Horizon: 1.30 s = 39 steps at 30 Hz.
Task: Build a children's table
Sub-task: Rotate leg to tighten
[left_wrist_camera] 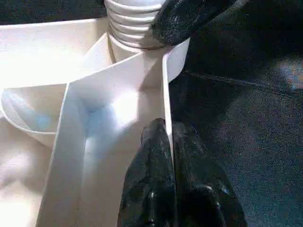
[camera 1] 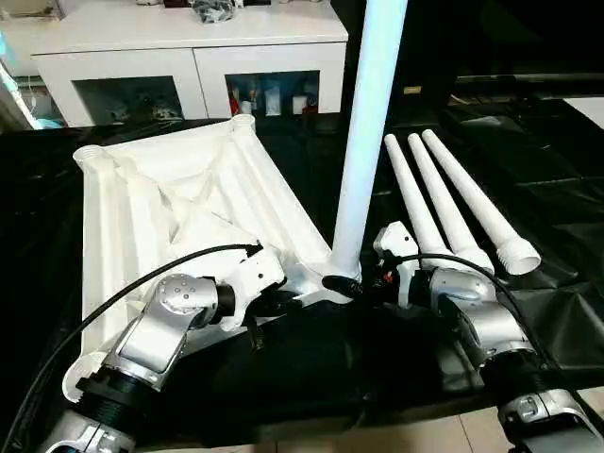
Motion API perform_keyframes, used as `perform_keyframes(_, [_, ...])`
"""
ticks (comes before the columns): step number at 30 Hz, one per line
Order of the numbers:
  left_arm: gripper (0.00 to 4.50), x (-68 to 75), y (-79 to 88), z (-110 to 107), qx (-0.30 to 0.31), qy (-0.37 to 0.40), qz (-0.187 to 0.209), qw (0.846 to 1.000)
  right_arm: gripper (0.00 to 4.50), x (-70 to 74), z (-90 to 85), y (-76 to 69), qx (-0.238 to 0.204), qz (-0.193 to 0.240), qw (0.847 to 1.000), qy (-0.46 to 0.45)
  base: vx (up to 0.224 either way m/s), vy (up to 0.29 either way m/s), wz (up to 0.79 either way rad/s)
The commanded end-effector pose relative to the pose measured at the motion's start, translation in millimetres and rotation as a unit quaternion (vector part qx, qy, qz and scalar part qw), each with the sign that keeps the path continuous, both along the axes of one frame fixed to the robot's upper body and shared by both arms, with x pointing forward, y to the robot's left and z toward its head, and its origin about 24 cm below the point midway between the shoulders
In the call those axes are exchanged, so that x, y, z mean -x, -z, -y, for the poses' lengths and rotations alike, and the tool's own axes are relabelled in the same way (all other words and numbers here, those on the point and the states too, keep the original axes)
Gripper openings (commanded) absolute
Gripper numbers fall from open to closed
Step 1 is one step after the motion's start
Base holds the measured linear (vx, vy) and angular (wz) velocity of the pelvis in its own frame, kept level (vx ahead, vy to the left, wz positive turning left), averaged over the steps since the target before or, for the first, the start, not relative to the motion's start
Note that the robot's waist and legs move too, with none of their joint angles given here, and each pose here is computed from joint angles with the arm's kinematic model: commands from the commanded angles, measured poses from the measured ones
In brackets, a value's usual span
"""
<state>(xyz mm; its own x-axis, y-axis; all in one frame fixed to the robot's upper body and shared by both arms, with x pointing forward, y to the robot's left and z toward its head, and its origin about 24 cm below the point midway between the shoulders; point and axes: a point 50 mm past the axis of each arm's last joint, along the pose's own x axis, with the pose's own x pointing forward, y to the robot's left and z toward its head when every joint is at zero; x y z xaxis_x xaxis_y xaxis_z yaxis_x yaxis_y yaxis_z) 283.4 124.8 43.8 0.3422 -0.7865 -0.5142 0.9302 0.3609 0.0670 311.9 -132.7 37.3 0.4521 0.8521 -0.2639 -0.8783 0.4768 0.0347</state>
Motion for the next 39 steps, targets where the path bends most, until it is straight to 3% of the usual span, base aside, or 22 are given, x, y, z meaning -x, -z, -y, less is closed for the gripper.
perform_keyframes(1, [0.00, 2.6, -3.9, 7.9, 0.023, 0.023, 0.007, 0.999, 2.78, -3.6, -3.6, -5.6, 0.002, 0.013, 1.000, -0.009, 0.000, 0.000, 0.00])
perform_keyframes(8, [0.00, 2.5, -2.3, 8.2, 0.022, 0.019, 0.002, 1.000, 2.70, -2.6, -6.7, -1.1, -0.009, 0.005, 1.000, 0.011, 0.000, 0.000, 0.00])
perform_keyframes(11, [0.00, -4.7, 4.2, 15.1, 0.018, -0.027, -0.003, 0.999, 2.70, -4.7, -17.1, 15.6, -0.027, -0.012, 0.993, 0.116, 0.000, 0.000, 0.00])
perform_keyframes(13, [0.00, -6.8, 5.7, 16.3, 0.014, -0.038, -0.002, 0.999, 2.70, -4.5, -19.2, 18.6, -0.030, -0.016, 0.991, 0.133, 0.000, 0.000, 0.00])
perform_keyframes(16, [0.00, -21.9, 14.6, 25.4, -0.011, -0.135, -0.002, 0.991, 2.69, -6.6, -33.4, 34.8, -0.047, -0.057, 0.961, 0.265, 0.000, 0.000, 0.00])
perform_keyframes(20, [0.00, -28.9, 18.3, 38.1, -0.017, -0.186, 0.004, 0.982, 2.69, -9.0, -43.6, 42.0, -0.048, -0.083, 0.933, 0.348, 0.000, 0.000, 0.00])
perform_keyframes(25, [0.00, -31.5, 20.2, 52.3, -0.015, -0.206, 0.008, 0.978, 2.69, -11.2, -55.9, 43.6, -0.053, -0.095, 0.915, 0.390, 0.000, 0.000, 0.00])
perform_keyframes(29, [0.00, -32.5, 16.7, 56.6, -0.004, -0.195, 0.019, 0.981, 2.69, -11.2, -62.6, 42.7, -0.040, -0.083, 0.922, 0.375, 0.000, 0.000, 0.00])
perform_keyframes(31, [0.00, -30.7, 13.8, 55.1, 0.003, -0.169, 0.024, 0.985, 3.25, -11.8, -63.9, 38.1, -0.052, -0.071, 0.931, 0.355, 0.000, 0.000, 0.00])
perform_keyframes(38, [0.00, -20.9, 10.1, 48.7, 0.020, -0.107, 0.023, 0.994, 3.93, -18.7, -44.4, 27.8, -0.040, -0.024, 0.938, 0.344, 0.000, 0.000, 0.00])
perform_keyframes(39, [0.00, -17.5, 9.4, 44.0, 0.024, -0.091, 0.022, 0.995, 3.93, -19.3, -37.6, 22.1, -0.053, -0.021, 0.946, 0.319, 0.000, 0.000, 0.00])
